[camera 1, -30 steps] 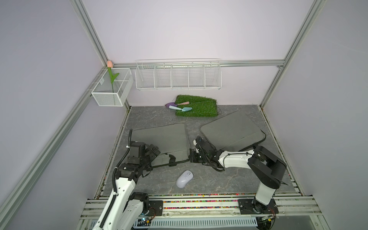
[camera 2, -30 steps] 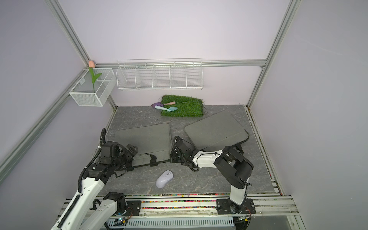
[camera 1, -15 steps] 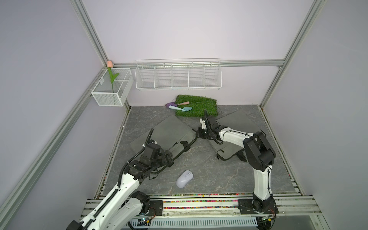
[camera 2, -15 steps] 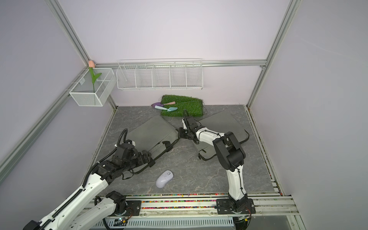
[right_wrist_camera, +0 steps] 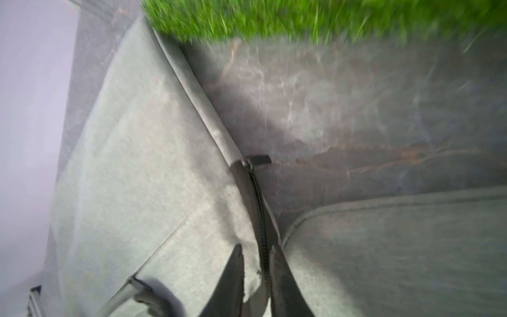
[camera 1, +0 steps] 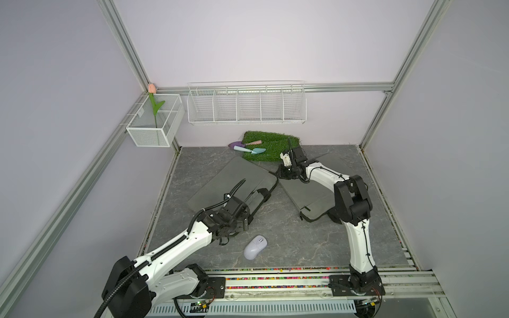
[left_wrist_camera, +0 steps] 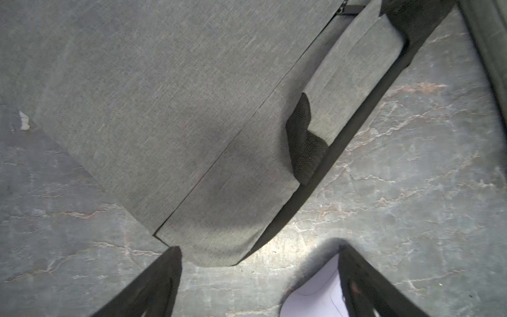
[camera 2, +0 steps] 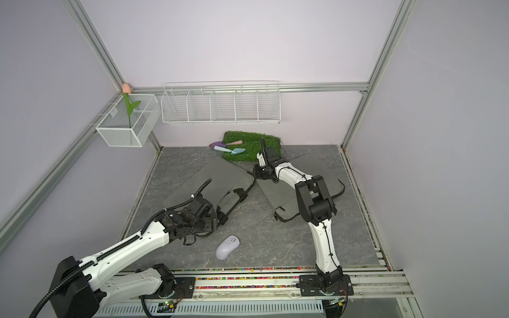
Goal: Put the mouse into the laptop bag
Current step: Adjust the zippered laptop bag at the center of the board, then open the zippered laptop bag at the center of the board.
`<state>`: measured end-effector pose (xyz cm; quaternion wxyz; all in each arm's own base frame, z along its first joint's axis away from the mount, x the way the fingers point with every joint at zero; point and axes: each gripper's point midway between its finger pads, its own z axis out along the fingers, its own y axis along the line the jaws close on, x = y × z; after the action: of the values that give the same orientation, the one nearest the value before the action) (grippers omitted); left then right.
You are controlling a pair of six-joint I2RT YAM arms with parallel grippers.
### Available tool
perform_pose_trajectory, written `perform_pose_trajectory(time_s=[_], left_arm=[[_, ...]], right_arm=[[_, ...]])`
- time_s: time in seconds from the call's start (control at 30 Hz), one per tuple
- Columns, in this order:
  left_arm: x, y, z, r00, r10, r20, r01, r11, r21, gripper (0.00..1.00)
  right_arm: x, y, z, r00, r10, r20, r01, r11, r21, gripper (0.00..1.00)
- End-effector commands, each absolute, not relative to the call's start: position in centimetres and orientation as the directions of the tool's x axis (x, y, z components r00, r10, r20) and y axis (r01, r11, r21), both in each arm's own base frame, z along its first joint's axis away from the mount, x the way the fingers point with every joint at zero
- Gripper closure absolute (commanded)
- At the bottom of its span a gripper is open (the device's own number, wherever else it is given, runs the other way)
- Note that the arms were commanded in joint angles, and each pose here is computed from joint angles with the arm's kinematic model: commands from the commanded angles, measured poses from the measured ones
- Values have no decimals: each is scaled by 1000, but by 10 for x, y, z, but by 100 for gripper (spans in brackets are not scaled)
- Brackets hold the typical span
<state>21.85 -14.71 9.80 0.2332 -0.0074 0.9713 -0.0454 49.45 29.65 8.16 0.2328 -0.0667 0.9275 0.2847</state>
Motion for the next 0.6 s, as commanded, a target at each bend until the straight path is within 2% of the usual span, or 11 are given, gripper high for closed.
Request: perform_pose_trajectory(time_s=[0.0,0.13,0.33,0.57], left_arm=[[221,-147,93,-900,41,-433,41,999,8,10],[225,-156,76,-920,92,-382,65,994,84,11],[228,-167,64,-927,121,-355,76,987,138,12],[232,-167,45,-944,111,-310,45,976,213,28]], right_arm=[[489,298,105,-873,-19,-487,-296,815,499,61],[470,294,125,-872,6,-490,-282,812,512,47],[412,263,152,-851,130,-508,-199,817,542,28],[326,251,176,-781,130,-611,-254,827,501,21]])
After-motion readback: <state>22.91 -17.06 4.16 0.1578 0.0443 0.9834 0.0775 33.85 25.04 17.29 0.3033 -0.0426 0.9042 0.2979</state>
